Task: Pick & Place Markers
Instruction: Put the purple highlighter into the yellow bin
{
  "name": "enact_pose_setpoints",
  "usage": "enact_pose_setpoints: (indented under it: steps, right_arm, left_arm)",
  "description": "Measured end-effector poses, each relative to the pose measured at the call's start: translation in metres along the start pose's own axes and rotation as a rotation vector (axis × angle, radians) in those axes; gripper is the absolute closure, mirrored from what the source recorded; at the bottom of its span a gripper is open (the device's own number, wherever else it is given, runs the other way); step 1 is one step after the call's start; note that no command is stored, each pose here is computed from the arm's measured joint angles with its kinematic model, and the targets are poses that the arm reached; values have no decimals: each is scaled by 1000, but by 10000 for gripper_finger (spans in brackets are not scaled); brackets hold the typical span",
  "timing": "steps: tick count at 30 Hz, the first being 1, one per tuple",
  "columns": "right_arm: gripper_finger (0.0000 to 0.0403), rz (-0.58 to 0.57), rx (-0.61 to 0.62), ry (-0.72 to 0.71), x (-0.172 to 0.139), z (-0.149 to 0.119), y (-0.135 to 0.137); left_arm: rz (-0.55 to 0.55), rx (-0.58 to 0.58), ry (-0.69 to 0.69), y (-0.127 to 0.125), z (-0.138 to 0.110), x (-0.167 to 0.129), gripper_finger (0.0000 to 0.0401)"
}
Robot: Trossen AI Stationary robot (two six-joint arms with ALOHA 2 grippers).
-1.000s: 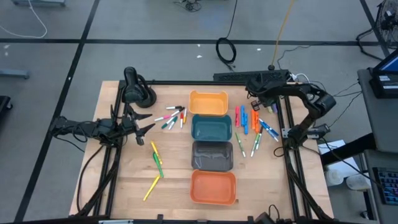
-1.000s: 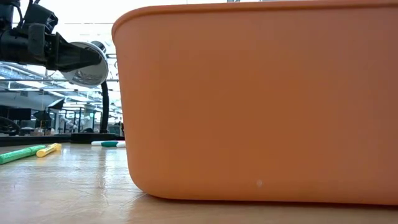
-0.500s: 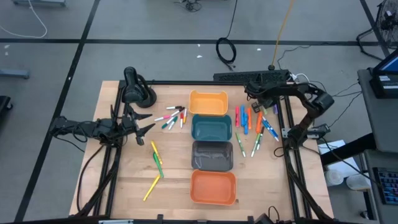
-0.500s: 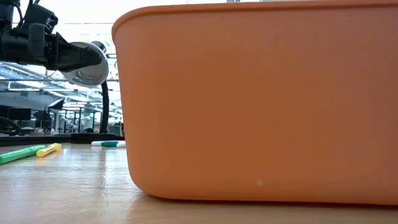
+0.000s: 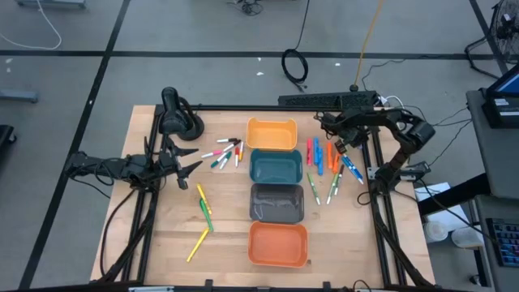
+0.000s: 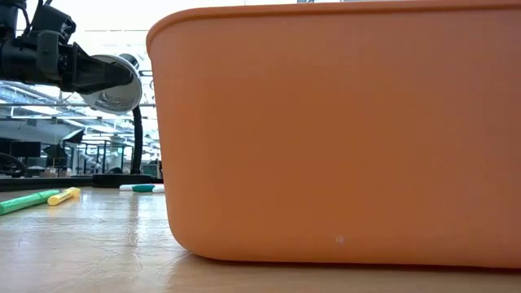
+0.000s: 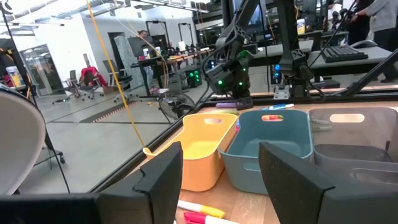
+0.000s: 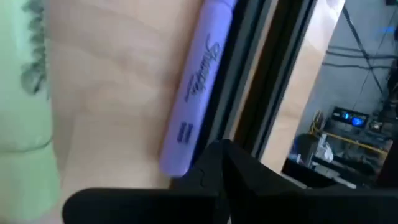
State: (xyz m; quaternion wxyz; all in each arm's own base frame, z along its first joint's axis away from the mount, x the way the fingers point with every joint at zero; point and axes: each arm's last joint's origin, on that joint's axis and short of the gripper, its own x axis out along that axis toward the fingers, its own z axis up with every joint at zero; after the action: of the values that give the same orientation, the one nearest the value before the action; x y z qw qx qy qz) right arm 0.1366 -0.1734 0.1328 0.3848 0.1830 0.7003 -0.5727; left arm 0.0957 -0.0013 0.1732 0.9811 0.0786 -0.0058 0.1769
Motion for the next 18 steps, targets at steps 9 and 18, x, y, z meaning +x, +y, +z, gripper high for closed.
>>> enact_pose_setpoints:
  steps: [9,18]
  right_arm:
    - [403,122,-2,106,6,-10,7]
    - [403,127,-7,121,9,-15,8]
  left_arm:
    - [-1,0,0,0,0,0,187]
    - [0,-1,-1,0,0,0,187]
